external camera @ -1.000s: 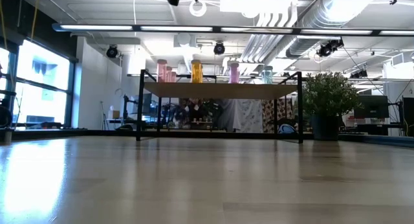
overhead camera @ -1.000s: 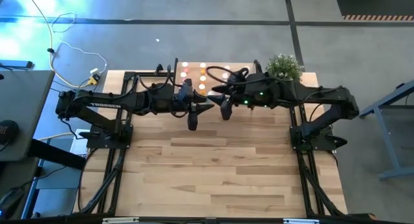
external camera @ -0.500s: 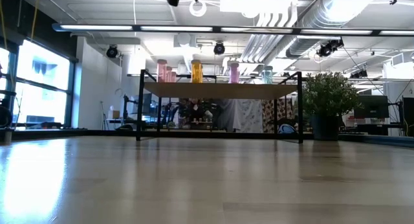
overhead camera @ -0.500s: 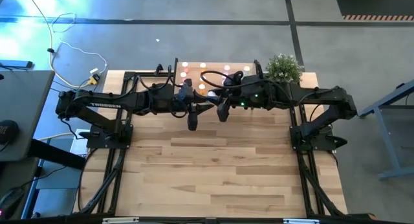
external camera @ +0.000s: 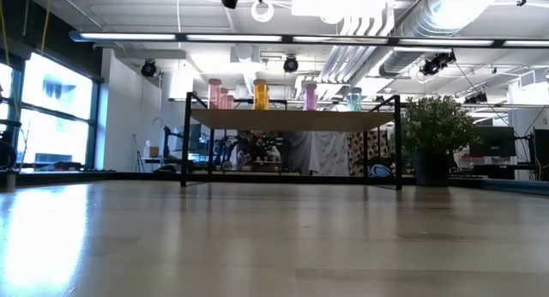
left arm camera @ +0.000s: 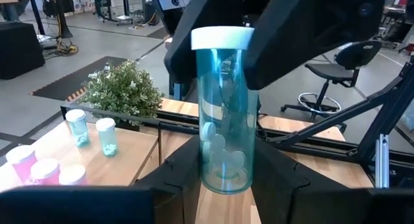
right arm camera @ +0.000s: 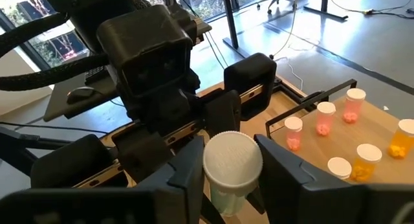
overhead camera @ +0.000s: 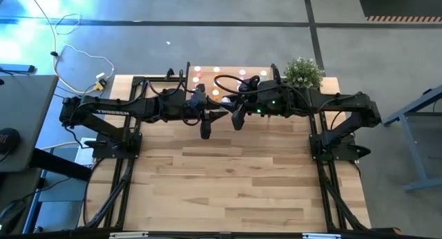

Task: Pick and place medicine bottles onto shelf by color
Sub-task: Put the blue pill bottle on the shelf aligned with the other blue pill bottles

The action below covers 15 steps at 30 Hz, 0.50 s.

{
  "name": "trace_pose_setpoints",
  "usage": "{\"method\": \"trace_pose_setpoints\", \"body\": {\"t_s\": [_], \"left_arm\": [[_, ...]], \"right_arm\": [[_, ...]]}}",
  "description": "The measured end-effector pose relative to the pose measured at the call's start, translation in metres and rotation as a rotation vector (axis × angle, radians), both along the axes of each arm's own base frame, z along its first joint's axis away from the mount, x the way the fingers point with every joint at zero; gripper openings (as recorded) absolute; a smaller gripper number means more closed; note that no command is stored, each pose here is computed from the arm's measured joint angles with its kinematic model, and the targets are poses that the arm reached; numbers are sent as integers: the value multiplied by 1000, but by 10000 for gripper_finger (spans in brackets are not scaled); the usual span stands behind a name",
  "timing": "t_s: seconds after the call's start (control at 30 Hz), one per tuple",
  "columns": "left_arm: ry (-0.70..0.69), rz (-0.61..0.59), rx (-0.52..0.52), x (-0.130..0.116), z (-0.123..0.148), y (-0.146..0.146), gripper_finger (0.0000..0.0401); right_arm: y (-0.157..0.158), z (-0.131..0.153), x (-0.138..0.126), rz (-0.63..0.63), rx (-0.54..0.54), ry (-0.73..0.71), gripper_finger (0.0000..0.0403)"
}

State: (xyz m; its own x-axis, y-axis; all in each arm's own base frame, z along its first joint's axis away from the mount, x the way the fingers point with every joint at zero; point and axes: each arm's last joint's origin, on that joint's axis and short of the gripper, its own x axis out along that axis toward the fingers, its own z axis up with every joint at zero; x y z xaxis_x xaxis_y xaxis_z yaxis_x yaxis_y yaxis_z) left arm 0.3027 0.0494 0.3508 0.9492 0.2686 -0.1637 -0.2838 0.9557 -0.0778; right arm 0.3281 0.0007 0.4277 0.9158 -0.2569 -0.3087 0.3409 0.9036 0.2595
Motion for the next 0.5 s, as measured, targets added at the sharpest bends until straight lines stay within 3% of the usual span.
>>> {"method": "trace_pose_setpoints", "body": {"t_s": [0.5], "left_arm": [[19,-28,46,-18,11,2,243]], "right_arm": [[-4,11,-19,-113,-33,-2,107]]}}
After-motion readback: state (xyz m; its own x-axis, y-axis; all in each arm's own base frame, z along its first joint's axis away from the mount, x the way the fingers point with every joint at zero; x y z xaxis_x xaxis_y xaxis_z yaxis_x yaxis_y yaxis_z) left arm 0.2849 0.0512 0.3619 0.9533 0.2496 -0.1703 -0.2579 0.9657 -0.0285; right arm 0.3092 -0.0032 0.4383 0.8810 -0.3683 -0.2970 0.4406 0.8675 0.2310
